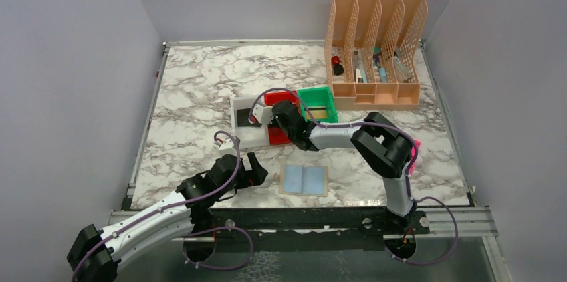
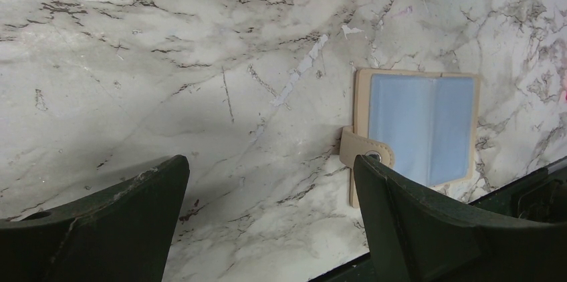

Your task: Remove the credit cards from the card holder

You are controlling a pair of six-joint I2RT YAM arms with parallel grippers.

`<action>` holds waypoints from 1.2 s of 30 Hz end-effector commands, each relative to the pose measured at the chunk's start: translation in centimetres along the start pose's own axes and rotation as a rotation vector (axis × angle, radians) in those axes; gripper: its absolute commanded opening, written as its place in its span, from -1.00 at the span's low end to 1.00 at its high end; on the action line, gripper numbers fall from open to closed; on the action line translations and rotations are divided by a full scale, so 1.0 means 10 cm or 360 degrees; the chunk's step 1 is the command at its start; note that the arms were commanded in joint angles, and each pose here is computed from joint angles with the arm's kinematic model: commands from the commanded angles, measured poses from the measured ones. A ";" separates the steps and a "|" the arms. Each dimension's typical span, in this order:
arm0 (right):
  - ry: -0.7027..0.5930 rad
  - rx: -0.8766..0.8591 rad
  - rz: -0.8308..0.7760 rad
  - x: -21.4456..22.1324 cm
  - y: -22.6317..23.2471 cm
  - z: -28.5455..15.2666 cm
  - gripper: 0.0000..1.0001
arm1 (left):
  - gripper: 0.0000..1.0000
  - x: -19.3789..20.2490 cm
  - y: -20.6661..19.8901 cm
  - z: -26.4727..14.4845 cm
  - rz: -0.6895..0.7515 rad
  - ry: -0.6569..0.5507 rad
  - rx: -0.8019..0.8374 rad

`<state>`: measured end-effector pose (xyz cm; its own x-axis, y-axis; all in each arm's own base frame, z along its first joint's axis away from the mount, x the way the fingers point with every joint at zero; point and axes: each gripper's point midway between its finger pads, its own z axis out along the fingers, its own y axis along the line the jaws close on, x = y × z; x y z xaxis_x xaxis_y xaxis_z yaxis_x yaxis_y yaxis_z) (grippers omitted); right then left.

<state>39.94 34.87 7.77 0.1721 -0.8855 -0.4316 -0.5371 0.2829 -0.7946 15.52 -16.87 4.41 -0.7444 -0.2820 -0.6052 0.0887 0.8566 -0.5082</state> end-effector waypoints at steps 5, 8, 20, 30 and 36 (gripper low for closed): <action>-0.0063 0.0001 0.0129 -0.10 -0.13 -0.11 -0.63 | 0.94 -0.04 -0.08 -0.04 0.0003 0.0001 0.0042; -0.0108 -0.0030 0.0184 -0.17 -0.19 -0.22 -0.57 | 0.94 -0.04 -0.09 -0.04 -0.0001 0.0007 0.0049; -0.0192 -0.0100 0.0813 -0.30 -0.36 -0.76 -0.44 | 0.94 -0.06 -0.21 -0.06 -0.0019 0.0014 0.0117; 0.0235 -0.0558 0.1867 0.15 0.44 -1.76 -0.35 | 0.84 -0.16 -0.56 -0.15 0.0055 0.0039 0.0336; 0.0477 -0.0714 0.2142 0.53 0.94 -2.21 -0.32 | 0.76 -0.25 -0.86 -0.25 0.0093 0.0047 0.0527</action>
<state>22.24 26.68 10.50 -0.6181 -0.1979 -0.7608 -0.5114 0.8363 0.1978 15.01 -20.18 8.27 -0.7652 -0.2381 -0.5982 0.2257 0.7709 -0.5956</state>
